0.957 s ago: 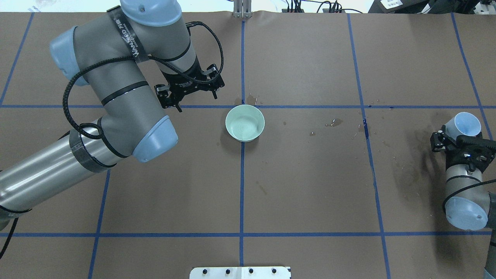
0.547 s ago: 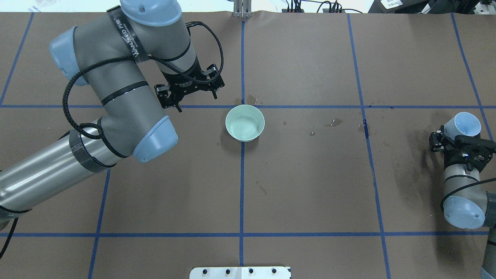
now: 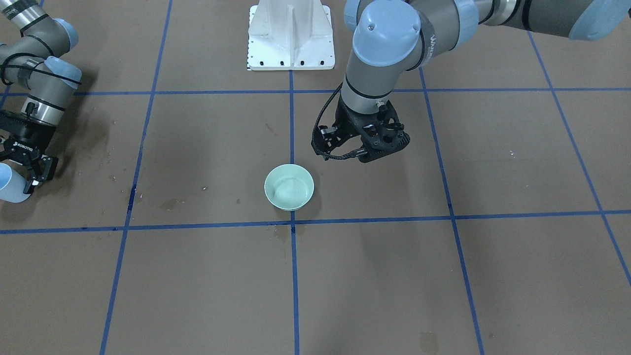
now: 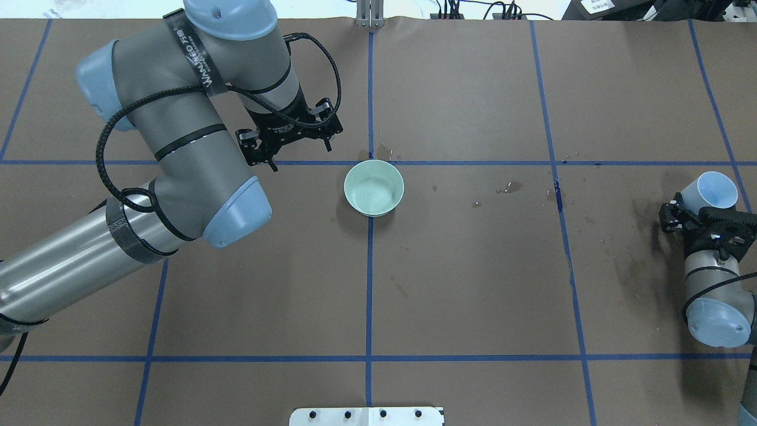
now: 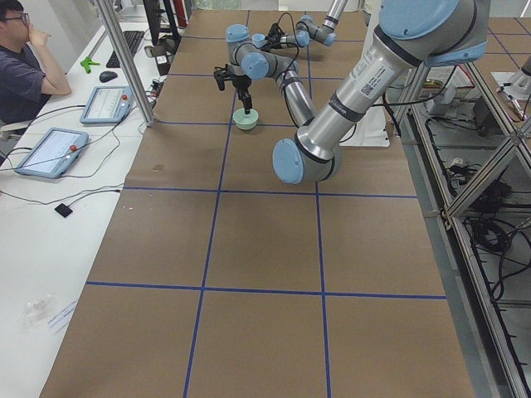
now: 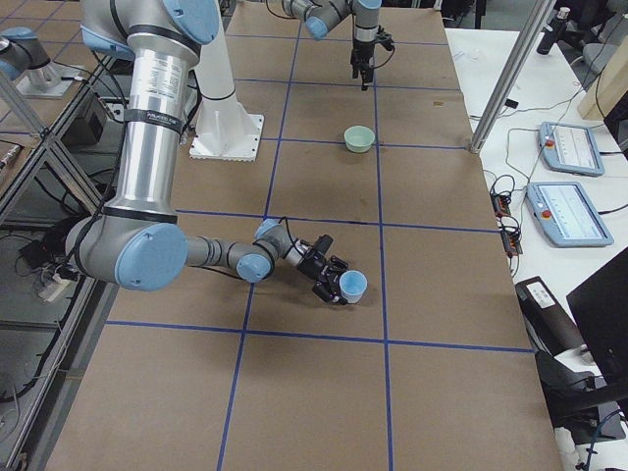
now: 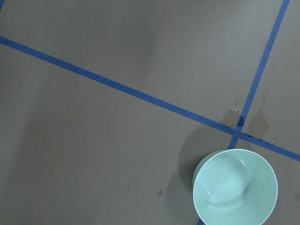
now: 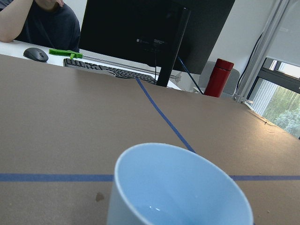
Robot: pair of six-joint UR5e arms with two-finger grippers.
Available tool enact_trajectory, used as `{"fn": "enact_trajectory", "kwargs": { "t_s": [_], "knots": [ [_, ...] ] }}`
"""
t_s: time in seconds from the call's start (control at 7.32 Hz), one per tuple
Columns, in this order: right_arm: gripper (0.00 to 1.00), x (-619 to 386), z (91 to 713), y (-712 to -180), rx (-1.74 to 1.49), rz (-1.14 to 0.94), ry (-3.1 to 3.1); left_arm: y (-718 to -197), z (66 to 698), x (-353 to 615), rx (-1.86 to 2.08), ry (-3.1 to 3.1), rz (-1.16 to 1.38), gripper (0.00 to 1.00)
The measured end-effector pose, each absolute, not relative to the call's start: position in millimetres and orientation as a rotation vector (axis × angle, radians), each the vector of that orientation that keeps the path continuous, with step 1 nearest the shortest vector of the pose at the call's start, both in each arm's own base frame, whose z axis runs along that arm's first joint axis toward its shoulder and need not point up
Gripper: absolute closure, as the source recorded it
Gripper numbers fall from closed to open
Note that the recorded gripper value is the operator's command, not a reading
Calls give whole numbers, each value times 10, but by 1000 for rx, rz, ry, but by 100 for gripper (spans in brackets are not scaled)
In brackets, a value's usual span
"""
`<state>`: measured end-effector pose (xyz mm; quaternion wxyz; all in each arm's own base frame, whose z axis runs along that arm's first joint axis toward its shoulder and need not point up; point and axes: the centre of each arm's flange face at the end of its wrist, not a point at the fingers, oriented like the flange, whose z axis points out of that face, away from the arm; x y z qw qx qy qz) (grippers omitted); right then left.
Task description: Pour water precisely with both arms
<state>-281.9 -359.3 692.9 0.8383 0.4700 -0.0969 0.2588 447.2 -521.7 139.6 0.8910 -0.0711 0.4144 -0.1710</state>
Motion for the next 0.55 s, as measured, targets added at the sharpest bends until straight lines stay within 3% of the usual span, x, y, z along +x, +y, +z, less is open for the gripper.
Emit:
{"fn": "enact_trajectory", "kwargs": {
  "t_s": [0.55],
  "knots": [
    [1, -2927, 6876, -3768, 1006, 545, -196, -5221, 1404, 4476, -148, 859, -355, 0]
  ]
}}
